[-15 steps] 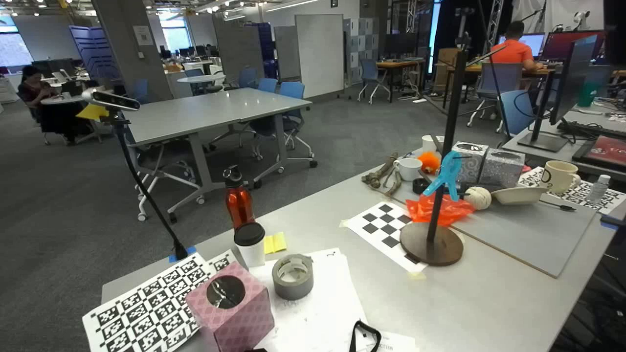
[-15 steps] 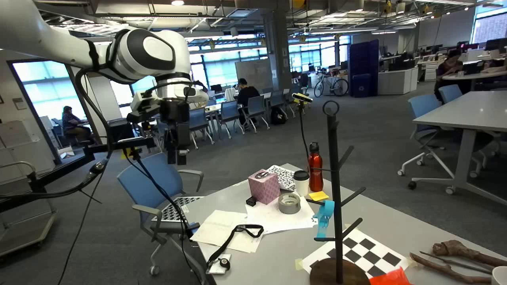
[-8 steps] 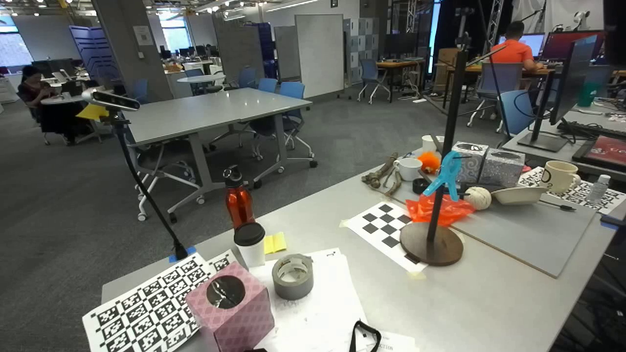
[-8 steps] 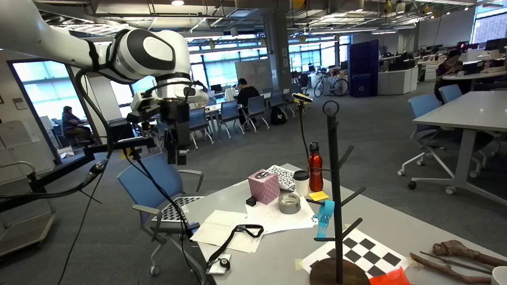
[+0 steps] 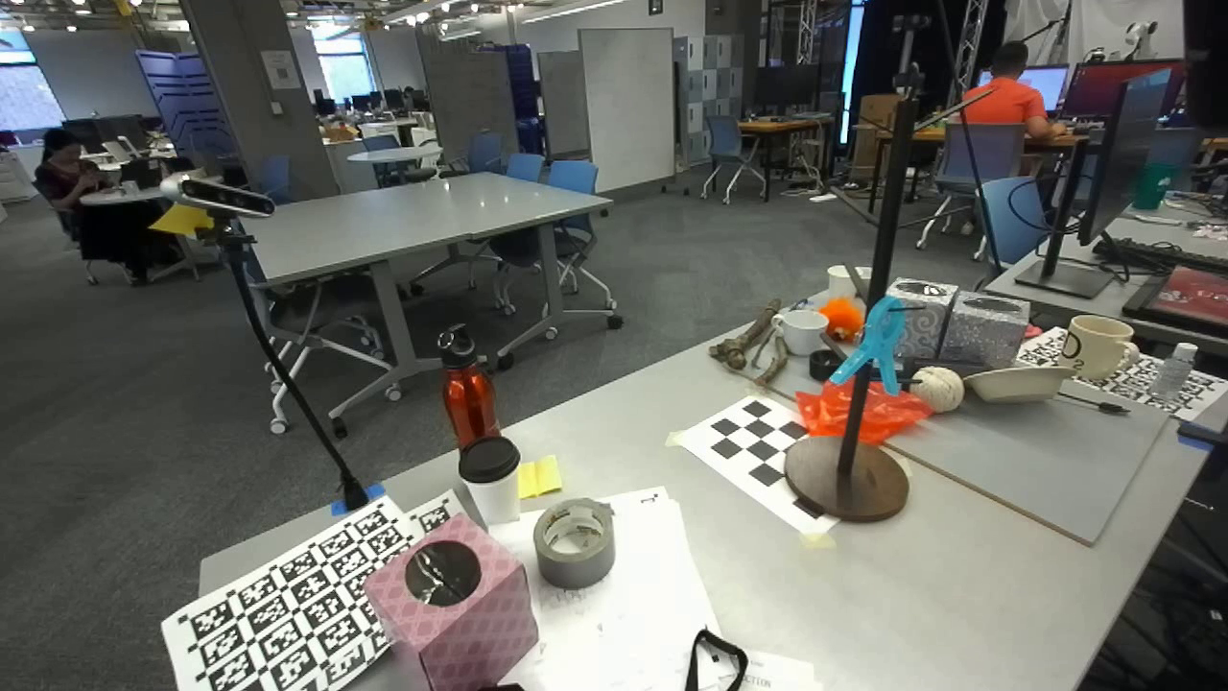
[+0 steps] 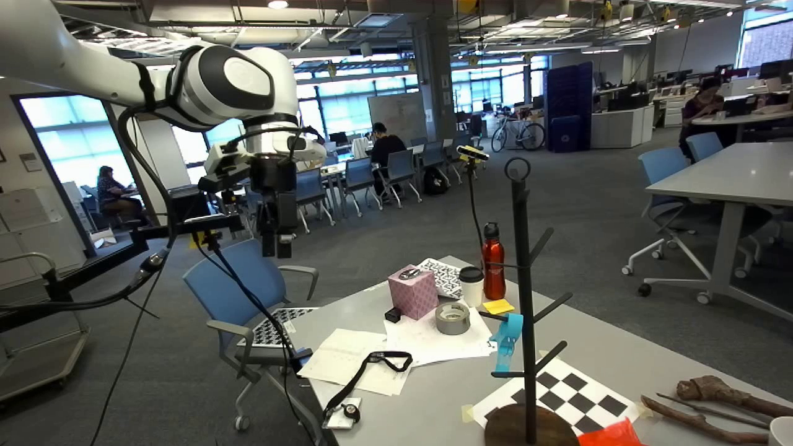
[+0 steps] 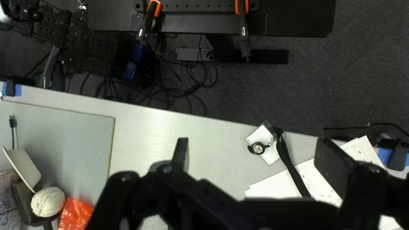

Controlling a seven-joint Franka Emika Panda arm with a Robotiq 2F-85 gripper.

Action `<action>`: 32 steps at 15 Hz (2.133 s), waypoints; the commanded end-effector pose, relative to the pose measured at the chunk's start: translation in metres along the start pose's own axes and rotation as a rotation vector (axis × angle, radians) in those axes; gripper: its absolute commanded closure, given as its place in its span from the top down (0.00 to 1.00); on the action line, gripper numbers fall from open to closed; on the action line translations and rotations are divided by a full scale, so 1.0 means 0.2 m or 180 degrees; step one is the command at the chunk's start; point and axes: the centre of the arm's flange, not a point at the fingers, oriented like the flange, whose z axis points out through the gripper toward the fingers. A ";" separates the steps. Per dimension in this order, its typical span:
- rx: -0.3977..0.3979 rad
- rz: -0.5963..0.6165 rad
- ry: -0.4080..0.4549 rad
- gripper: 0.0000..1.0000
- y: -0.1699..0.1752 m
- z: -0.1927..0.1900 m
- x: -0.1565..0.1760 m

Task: Take the object from the stand and put it on the table

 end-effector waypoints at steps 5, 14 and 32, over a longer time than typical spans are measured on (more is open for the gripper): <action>0.0003 0.0045 0.0019 1.00 0.02 0.01 0.01; 0.0089 0.0158 0.0121 1.00 0.14 0.16 0.02; 0.0009 0.0538 0.0359 1.00 0.54 0.31 0.18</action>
